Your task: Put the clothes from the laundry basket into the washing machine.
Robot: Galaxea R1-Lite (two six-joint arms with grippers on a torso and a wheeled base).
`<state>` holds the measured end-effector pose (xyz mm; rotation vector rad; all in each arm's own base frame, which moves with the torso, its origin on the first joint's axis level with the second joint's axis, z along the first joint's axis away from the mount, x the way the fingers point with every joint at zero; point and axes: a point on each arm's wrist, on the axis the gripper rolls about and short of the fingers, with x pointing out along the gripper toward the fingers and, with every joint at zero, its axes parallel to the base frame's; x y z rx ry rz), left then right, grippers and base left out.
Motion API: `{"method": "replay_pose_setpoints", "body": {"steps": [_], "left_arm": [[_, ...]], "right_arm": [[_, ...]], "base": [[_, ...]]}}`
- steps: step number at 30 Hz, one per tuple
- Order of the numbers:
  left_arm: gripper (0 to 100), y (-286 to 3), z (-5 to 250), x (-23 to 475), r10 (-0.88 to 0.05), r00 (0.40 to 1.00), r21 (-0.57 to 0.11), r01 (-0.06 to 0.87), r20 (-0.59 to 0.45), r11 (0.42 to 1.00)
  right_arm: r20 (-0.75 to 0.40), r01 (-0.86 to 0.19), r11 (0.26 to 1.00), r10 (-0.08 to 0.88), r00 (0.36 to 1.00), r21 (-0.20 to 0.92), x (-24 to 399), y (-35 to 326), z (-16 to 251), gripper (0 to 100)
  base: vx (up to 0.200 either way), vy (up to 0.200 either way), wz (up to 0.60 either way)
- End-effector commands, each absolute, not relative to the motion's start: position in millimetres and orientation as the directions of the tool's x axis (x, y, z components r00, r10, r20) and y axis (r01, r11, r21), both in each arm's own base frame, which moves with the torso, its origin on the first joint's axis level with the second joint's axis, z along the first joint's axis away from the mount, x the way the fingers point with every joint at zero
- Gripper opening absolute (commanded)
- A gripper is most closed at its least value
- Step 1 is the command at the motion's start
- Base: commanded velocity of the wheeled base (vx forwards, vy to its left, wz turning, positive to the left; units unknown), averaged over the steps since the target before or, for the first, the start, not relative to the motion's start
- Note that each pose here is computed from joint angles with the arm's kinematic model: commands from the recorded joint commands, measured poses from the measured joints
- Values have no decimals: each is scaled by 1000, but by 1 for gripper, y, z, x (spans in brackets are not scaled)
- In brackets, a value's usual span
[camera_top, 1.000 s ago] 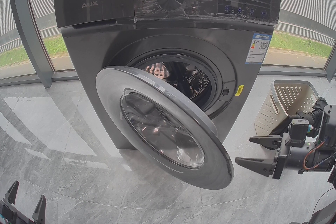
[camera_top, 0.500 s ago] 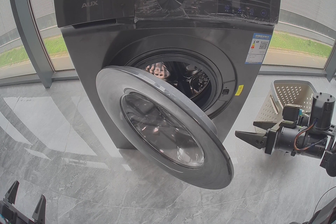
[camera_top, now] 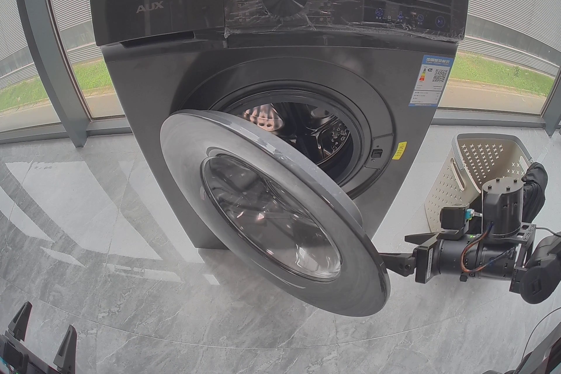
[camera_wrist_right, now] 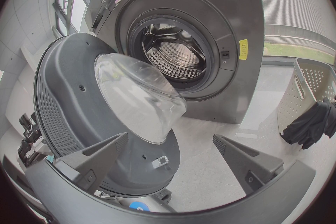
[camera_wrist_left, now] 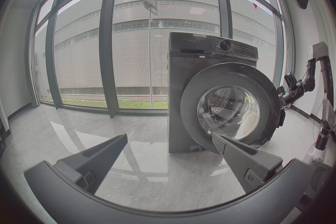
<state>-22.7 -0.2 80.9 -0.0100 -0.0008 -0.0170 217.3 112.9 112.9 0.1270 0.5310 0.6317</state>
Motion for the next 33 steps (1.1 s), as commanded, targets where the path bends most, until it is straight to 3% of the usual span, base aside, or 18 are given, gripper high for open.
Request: {"method": "replay_pose_setpoints", "body": {"steps": [1,6,10,16,23,33], "left_arm": [[100,0,76,-23,-17,1000,-11,17,2,1000],[100,0,76,-23,-17,1000,-11,17,2,1000],[100,0,76,-23,-17,1000,-11,17,2,1000],[100,0,76,-23,-17,1000,-11,17,2,1000],[100,0,76,-23,-17,1000,-11,17,2,1000],[100,0,76,-23,-17,1000,-11,17,2,1000]], "right_arm": [[-464,-574,770,630,622,276,206,126,105,100],[-445,-642,714,689,572,280,191,142,103,100],[-404,-653,705,702,586,278,194,145,107,100],[-331,-613,745,666,668,263,225,143,110,100],[-336,-508,828,561,756,238,267,142,91,100],[-380,-416,887,462,801,202,315,151,60,100]], "base": [[0,0,0],[0,0,0],[0,0,0],[0,0,0],[0,0,0],[0,0,0]]}}
